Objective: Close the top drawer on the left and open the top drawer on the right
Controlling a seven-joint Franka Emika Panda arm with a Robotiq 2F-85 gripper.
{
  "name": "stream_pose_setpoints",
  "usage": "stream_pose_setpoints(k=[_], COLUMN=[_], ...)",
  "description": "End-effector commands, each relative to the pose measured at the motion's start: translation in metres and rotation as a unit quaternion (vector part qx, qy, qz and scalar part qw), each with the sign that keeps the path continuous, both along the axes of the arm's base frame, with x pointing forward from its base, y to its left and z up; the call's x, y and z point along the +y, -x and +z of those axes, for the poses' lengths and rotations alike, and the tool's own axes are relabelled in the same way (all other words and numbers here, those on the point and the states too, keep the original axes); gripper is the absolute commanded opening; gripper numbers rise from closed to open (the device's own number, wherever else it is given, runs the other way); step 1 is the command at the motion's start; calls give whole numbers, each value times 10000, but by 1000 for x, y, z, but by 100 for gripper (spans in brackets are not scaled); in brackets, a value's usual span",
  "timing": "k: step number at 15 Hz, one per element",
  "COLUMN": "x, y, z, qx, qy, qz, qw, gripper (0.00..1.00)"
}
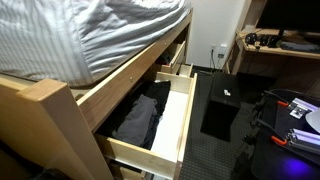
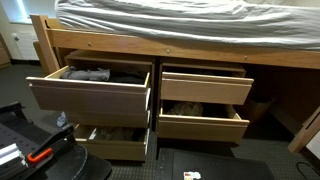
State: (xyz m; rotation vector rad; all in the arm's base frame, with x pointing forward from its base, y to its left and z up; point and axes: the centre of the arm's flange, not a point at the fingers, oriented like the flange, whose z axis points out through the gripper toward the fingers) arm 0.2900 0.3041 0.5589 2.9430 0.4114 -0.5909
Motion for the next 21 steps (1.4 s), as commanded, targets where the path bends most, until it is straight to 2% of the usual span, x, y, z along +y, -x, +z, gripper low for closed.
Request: stream_pose_setpoints(k=[1, 3, 5, 7, 8, 9, 11, 12, 13, 16, 19, 20, 21], x=[-9, -22, -34, -46, -38, -43, -47, -47, -51, -74, -114, -123, -128], y=[-11, 0, 6, 7, 10, 13, 13, 5, -3, -7, 16, 30, 52], z=[-84, -127, -182, -226, -187, -208, -226, -239, -262, -317, -348, -352, -356], qx=[779, 1232, 1813, 2200, 1837, 2028, 2233, 1759, 1564, 761, 165, 69, 246], qy=[277, 492, 732, 923, 940, 1022, 1089, 881, 838, 801, 888, 884, 863], qz=[-172, -250, -329, -392, -288, -328, -364, -874, -956, -1528, -2155, -2427, -2772], qw=[9964, 9908, 9802, 9703, 9781, 9733, 9680, 9766, 9795, 9821, 9723, 9660, 9566], gripper=[100, 100, 100, 100, 100, 100, 100, 100, 100, 100, 100, 100, 100])
